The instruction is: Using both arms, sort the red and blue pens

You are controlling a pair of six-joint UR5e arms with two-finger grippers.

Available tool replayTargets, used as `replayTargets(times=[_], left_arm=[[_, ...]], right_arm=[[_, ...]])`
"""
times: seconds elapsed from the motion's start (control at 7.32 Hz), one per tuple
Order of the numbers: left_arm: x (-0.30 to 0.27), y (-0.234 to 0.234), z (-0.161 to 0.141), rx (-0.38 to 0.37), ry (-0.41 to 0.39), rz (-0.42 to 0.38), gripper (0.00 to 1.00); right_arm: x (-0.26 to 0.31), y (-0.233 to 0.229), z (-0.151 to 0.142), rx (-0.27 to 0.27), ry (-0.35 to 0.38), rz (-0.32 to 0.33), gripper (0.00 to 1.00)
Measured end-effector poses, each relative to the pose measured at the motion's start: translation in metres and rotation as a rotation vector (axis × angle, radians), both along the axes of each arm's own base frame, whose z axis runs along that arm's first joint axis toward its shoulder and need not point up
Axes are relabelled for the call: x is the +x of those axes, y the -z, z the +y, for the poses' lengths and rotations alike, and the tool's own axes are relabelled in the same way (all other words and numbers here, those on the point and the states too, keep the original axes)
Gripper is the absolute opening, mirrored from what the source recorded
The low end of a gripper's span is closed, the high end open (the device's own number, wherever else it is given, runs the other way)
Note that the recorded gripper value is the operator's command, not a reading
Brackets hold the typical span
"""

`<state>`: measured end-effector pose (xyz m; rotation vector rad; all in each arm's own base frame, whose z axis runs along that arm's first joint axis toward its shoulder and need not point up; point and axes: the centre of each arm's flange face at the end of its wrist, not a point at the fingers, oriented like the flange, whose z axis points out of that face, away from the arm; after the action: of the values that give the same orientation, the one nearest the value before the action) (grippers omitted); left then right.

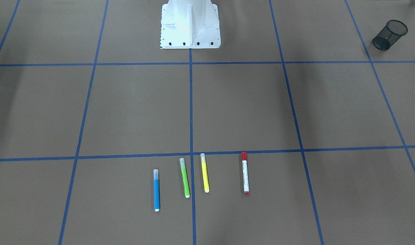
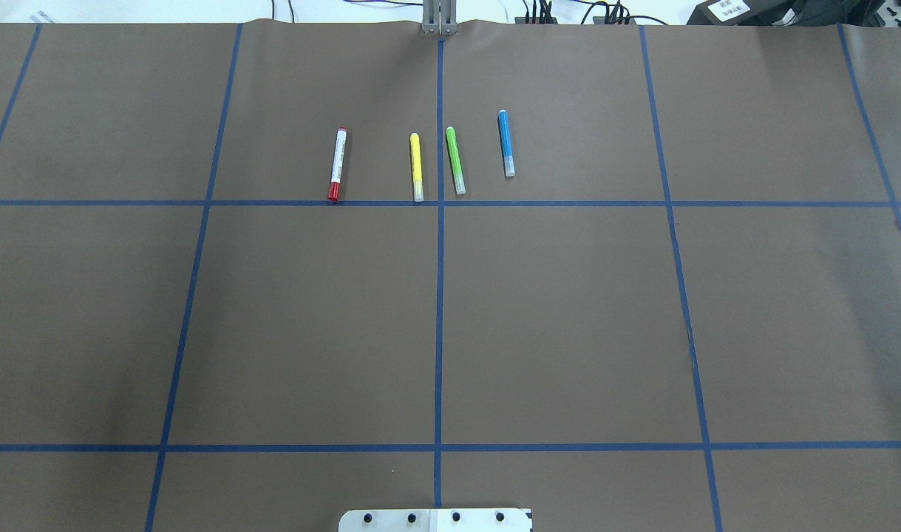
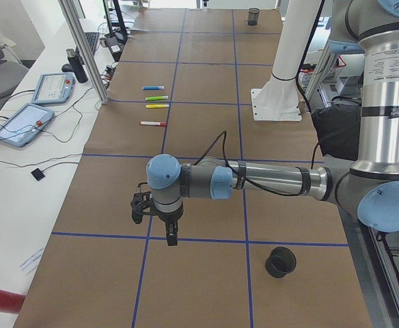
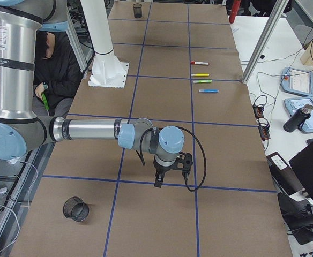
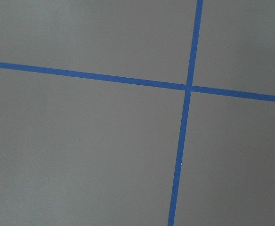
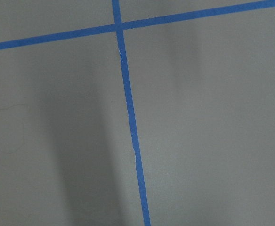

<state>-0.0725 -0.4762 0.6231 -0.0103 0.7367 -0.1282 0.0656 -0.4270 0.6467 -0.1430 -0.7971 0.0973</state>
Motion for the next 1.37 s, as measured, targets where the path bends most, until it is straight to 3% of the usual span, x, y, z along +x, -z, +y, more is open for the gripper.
replayTargets(times=[0.27,0.82,1.09,1.37], left_arm=[[0.002,0.025,-0.005,0.048,-0.003,-0.001,1.00],[0.097,0.121,-0.049,0.211,-0.152,0.018,1.00],[0.168,0.201,-0.093,0.277,-0.189,0.054,1.00],[0.257,0.275,-0.129,0.265,-0.195,0.105,1.00]], right_arm=[[0.000,0.008,-0.005,0.043,-0.001,-0.001,1.00],[-0.007,0.032,-0.023,0.269,0.012,-0.009,1.00],[-0.049,0.068,-0.053,0.383,0.092,-0.033,1.00],[-0.096,0.118,-0.093,0.457,0.166,-0.047,1.00]])
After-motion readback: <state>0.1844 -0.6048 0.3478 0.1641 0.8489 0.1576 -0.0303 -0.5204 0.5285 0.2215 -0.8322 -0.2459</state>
